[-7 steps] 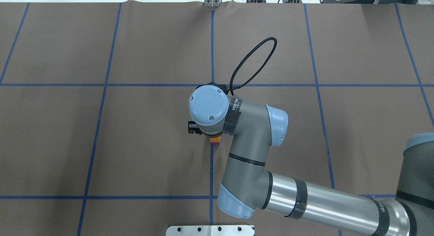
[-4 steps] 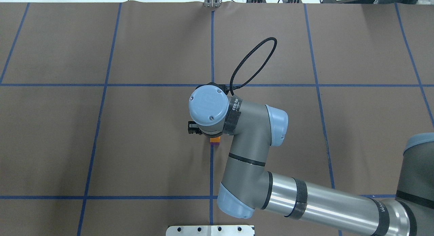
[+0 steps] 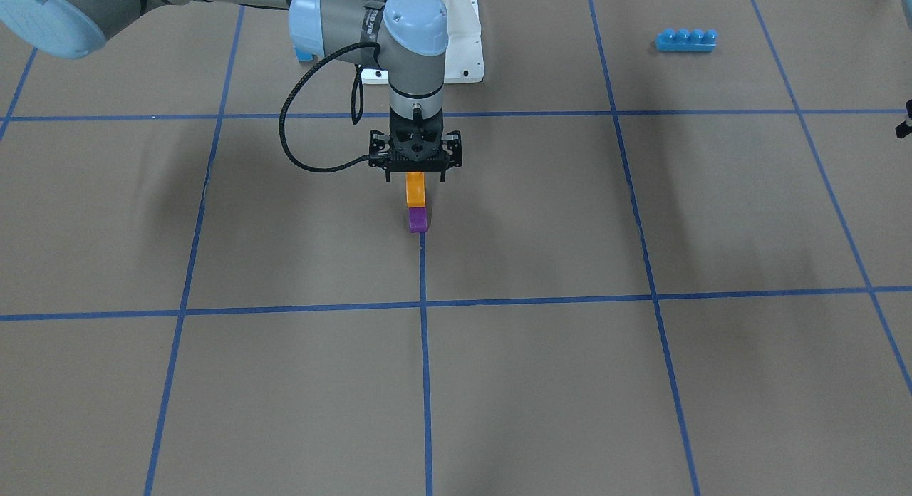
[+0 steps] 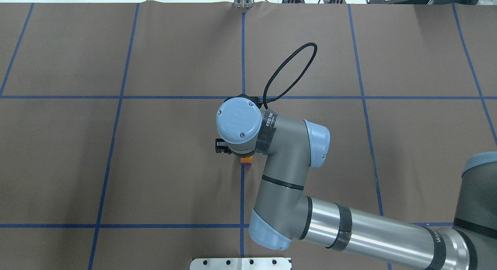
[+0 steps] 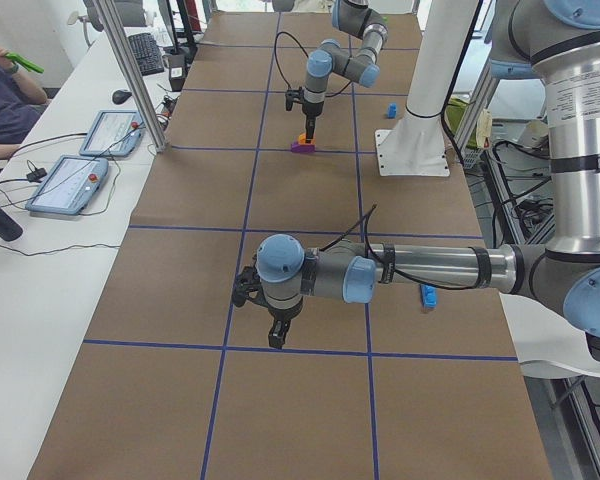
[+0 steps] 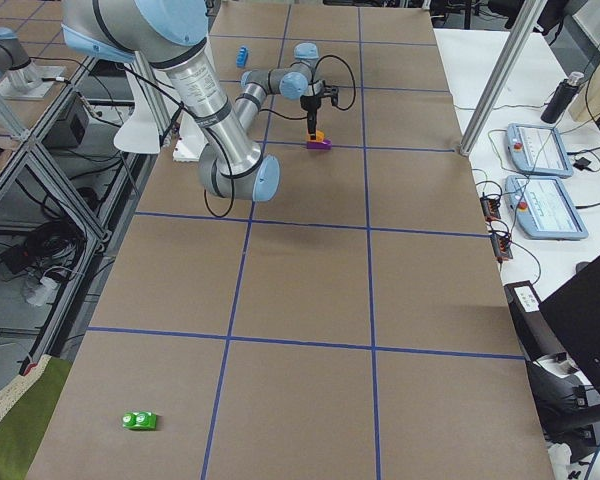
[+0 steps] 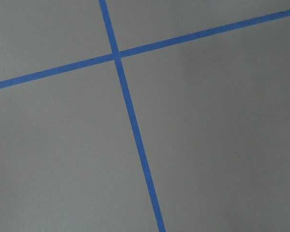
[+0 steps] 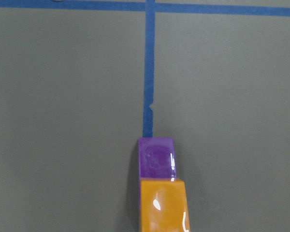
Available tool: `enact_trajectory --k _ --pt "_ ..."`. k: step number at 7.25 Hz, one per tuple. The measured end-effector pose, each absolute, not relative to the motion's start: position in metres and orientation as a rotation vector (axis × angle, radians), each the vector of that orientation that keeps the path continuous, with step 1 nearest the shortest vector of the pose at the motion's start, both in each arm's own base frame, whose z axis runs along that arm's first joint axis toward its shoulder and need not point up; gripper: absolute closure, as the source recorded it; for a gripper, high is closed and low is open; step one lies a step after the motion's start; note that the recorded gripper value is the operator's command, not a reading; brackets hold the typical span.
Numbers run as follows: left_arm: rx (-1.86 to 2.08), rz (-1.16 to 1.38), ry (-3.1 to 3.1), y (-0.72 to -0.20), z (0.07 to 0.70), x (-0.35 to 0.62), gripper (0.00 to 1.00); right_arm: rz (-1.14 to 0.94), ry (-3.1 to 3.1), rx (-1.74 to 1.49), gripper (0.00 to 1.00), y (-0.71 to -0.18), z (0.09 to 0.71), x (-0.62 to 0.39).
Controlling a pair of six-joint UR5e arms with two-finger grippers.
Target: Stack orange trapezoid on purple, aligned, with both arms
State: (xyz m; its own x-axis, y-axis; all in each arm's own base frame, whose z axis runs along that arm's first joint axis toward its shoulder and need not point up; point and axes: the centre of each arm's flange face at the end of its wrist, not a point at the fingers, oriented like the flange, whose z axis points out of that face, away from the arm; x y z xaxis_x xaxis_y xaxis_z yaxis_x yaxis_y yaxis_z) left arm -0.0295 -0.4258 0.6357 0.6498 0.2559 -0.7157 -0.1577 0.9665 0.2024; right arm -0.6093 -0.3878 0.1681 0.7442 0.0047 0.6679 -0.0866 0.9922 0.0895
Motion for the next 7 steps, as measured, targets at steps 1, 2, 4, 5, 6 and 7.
enact_trajectory --k 1,2,4,5,6,7 --pt "0.125 0.235 0.830 -0.425 0.636 -0.030 0.00 0.050 -0.730 0.118 0.00 -0.388 0.168 -0.609" --pt "0.124 0.234 0.829 -0.424 0.637 -0.030 0.00 0.050 -0.730 0.117 0.00 -0.388 0.168 -0.609" --pt "0.104 0.225 0.829 -0.407 0.647 -0.032 0.00 0.050 -0.730 0.117 0.00 -0.388 0.168 -0.609" --pt "0.095 0.221 0.829 -0.397 0.651 -0.033 0.00 0.050 -0.730 0.117 0.00 -0.388 0.168 -0.609" --pt "0.094 0.220 0.829 -0.391 0.650 -0.034 0.00 0.050 -0.730 0.117 0.00 -0.388 0.168 -0.609" --pt "0.092 0.218 0.830 -0.389 0.650 -0.034 0.00 0.050 -0.730 0.117 0.00 -0.388 0.168 -0.609"
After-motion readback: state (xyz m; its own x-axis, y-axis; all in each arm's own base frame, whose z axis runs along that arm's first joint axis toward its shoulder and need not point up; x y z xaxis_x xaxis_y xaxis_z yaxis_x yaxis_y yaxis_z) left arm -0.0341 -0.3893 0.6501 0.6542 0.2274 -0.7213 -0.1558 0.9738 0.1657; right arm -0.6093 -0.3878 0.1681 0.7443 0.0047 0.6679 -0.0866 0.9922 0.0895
